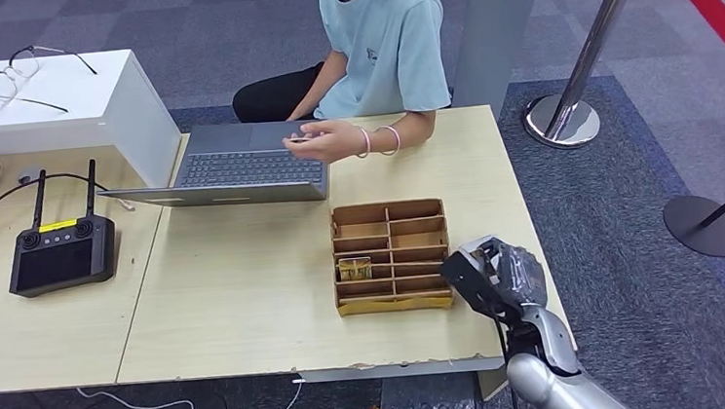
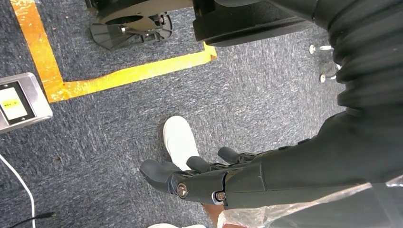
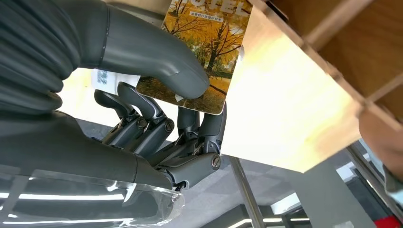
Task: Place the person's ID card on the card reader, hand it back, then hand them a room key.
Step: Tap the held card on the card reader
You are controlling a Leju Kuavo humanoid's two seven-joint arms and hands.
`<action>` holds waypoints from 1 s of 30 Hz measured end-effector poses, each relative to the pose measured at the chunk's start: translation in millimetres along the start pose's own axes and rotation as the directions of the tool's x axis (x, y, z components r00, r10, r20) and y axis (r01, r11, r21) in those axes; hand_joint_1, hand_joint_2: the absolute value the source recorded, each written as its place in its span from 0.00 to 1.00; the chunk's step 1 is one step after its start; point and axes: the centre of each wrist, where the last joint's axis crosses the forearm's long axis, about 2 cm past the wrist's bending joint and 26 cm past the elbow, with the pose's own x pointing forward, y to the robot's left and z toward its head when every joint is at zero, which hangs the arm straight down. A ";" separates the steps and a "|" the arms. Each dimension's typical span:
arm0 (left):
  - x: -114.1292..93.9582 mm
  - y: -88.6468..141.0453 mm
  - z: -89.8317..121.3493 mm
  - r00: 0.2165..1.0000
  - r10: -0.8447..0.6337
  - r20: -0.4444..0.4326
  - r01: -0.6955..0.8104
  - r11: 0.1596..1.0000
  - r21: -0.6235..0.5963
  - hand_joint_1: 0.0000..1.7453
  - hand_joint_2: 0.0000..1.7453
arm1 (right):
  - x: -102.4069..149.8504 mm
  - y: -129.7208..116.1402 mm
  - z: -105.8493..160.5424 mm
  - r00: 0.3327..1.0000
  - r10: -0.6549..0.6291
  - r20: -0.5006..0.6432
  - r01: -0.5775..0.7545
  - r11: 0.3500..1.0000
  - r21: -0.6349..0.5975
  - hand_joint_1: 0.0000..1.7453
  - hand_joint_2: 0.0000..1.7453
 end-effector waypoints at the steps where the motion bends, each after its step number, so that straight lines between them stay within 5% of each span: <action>1: 0.0 0.0 0.0 1.000 0.000 0.000 0.000 1.000 0.000 0.00 1.00 | 1.5 -1.5 -1.3 1.000 -0.008 0.004 0.008 1.000 -0.005 1.00 1.00; 30: -0.1 -0.2 0.1 1.000 -0.001 0.000 0.001 1.000 0.000 0.00 1.00 | 15.0 -38.1 -23.0 0.986 -0.168 -0.001 0.168 0.982 -0.091 1.00 1.00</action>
